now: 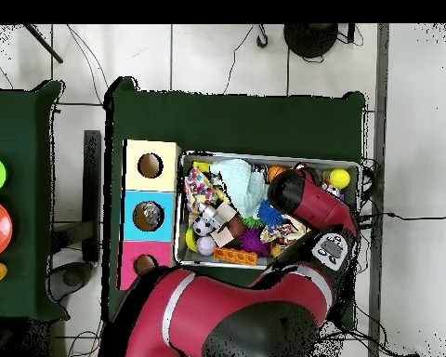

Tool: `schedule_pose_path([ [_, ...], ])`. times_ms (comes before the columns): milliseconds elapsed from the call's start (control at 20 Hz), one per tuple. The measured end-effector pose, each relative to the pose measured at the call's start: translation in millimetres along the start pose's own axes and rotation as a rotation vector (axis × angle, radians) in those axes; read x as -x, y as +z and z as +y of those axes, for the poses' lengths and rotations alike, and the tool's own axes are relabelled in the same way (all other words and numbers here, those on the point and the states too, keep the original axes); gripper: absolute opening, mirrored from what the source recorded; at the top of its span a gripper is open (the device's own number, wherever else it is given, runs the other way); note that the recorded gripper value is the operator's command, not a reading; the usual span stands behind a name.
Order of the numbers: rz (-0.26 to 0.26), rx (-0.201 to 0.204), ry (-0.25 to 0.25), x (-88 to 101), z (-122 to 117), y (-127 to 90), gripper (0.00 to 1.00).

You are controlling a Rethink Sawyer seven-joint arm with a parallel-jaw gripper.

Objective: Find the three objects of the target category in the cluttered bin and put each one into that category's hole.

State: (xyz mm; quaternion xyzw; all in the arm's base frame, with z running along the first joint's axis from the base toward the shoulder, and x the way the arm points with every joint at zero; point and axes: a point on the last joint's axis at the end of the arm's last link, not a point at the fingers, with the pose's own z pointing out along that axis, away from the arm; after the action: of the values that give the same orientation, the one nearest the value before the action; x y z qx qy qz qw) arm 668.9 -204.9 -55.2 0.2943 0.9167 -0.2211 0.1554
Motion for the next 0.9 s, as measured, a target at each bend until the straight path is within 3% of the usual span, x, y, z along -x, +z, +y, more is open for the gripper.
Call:
schedule_pose_path([
  [450,0.022,0.004,-0.040,-1.0,22.8,-44.2,0.00],
  [750,0.060,-0.030,-0.106,2.6,42.1,-111.7,0.00],
  [900,0.094,-0.051,-0.129,7.4,48.9,-155.9,0.00],
])
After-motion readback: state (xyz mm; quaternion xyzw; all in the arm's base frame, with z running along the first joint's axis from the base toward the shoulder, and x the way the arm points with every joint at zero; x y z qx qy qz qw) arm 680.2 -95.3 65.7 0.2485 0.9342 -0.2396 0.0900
